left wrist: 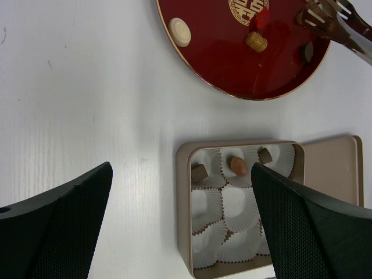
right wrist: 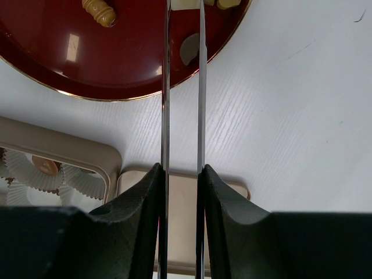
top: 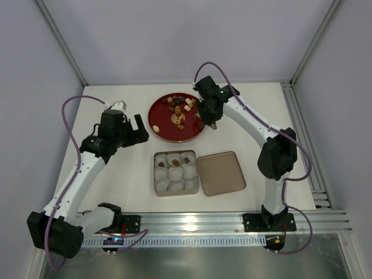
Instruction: Pack the chocolate
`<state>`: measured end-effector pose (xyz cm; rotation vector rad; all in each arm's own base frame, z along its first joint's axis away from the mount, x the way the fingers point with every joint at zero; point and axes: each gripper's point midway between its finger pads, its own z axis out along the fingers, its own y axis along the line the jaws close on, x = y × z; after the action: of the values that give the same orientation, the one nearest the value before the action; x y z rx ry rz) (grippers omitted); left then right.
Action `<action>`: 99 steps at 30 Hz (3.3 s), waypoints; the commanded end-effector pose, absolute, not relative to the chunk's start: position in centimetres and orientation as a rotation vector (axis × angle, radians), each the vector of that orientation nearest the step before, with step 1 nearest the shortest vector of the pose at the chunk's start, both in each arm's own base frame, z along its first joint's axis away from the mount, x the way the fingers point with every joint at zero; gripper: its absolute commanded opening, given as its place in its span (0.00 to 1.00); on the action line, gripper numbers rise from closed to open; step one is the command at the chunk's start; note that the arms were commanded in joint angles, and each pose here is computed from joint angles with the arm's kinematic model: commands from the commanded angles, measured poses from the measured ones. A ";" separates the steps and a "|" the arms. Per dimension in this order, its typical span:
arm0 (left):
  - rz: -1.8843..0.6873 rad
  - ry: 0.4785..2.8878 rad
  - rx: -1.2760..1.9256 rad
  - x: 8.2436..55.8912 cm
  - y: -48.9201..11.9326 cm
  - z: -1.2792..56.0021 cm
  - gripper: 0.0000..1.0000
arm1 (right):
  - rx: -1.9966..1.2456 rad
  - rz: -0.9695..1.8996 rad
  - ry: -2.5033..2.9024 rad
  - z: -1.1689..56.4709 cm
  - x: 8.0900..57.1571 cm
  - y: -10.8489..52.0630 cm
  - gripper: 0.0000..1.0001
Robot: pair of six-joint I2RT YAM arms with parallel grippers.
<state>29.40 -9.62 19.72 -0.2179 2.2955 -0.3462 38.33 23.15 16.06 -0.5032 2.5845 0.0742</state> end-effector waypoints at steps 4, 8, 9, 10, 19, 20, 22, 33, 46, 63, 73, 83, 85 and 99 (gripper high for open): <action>-0.361 2.258 -0.229 30.0 -9.5 20.4 1.00 | -0.476 0.141 2.498 19.8 38.1 24.1 0.31; -0.363 2.258 -0.230 30.0 -9.6 20.4 1.00 | -0.482 0.167 2.473 21.1 36.9 24.5 0.31; -0.363 2.259 -0.230 30.0 -9.6 20.4 1.00 | -0.489 0.182 2.455 21.9 36.3 24.8 0.31; -0.366 2.255 -0.229 30.0 -9.6 20.5 1.00 | -0.496 0.183 2.458 21.9 35.9 24.8 0.31; -0.365 2.255 -0.231 30.0 -9.5 20.5 1.00 | -0.554 0.239 2.410 23.8 30.0 25.9 0.31; -0.365 2.256 -0.233 30.0 -9.5 20.5 1.00 | -0.569 0.243 2.410 23.8 29.3 26.1 0.31; -0.364 2.252 -0.231 30.0 -9.5 20.6 1.00 | -0.599 0.269 2.402 24.2 27.3 26.8 0.31; -0.356 2.253 -0.237 30.0 -9.4 20.5 1.00 | -0.736 0.416 2.401 23.3 17.3 29.9 0.31; -0.358 2.253 -0.238 30.0 -9.3 20.5 1.00 | -0.858 0.453 2.448 19.8 13.1 33.7 0.31; -0.358 2.251 -0.238 30.0 -9.3 20.5 1.00 | -0.912 0.443 2.473 17.6 12.6 35.4 0.32; -0.360 2.250 -0.239 30.0 -9.3 20.6 1.00 | -0.923 0.424 2.476 17.2 12.7 35.5 0.40; -0.358 2.252 -0.237 30.0 -9.3 20.6 1.00 | -0.907 0.419 2.452 18.1 13.2 35.4 0.43; -0.363 2.253 -0.236 30.0 -9.4 20.6 1.00 | -0.895 0.403 2.429 18.9 13.6 34.9 0.44; -0.368 2.255 -0.237 29.9 -9.4 20.5 1.00 | -0.623 0.316 2.363 23.9 26.4 28.4 0.43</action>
<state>29.52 -9.27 19.72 -0.2314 2.2934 -0.3408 24.02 28.86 22.15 -0.6140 2.4335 0.3202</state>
